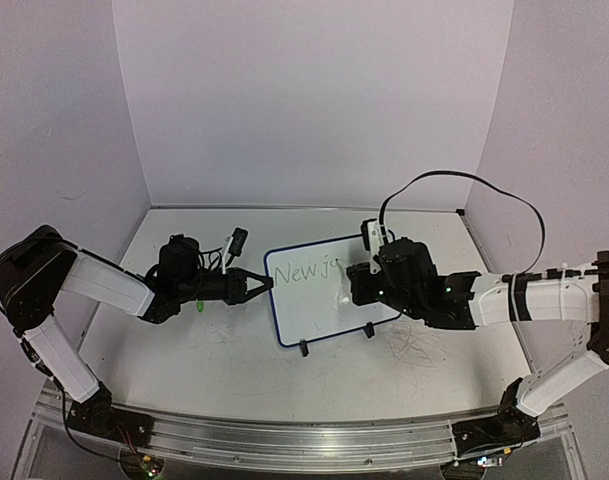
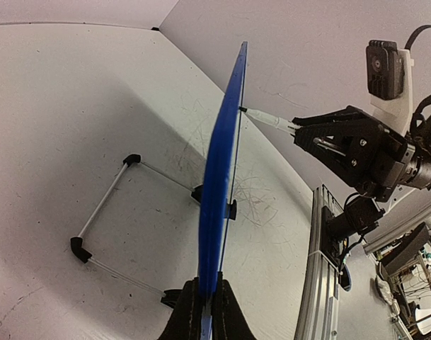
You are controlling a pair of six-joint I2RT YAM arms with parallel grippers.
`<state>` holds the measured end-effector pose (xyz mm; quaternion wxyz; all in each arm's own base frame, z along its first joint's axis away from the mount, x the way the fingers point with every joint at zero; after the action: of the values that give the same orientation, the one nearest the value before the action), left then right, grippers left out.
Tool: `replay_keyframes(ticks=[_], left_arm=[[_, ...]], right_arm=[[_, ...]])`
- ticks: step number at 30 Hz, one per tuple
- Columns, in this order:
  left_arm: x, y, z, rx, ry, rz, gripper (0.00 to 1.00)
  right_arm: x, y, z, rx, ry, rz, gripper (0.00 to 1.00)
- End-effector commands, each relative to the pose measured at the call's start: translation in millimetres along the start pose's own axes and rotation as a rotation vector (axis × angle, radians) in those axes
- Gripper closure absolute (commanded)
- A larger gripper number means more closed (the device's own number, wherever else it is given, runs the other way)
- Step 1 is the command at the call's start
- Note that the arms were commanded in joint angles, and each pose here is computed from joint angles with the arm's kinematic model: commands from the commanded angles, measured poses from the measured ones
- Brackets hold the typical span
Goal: Write a sentence on the whiteboard
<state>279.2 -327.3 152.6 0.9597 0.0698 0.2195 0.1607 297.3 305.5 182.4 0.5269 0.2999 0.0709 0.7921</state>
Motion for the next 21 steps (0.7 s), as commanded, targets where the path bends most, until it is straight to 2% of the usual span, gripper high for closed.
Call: replay_keyframes(ticks=[1,9,15,21], left_arm=[[-10.5,2.2,20.6,-0.039,-0.043,-0.023,1.00],[-10.5,2.2,20.6,-0.039,-0.043,-0.023,1.00],[-10.1,3.2,19.9,-0.039,-0.042,-0.017,1.00],[-10.3,3.0,20.3,-0.039,-0.044,-0.019,1.00]], right_arm=[[10.3,-6.8,4.4,0.004,-0.013,0.032,1.00],[11.9,-6.3,-3.7,0.025,-0.011,0.043,1.00],[4.4,16.0,19.3,-0.056,-0.052,0.053,1.00],[0.3,13.3,22.2,-0.052,-0.041,0.048,1.00]])
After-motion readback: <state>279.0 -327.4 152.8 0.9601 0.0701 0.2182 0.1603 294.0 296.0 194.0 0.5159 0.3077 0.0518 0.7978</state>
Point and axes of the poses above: each gripper's point midway between its finger pads, its own y axis back along the fingers, its own x axis along the line the jaws close on, z = x × y, the point moved 1 cm from there along y, back along the fingers, and after that the axes turned 14 degrees about -y, right-handed, at the moved point
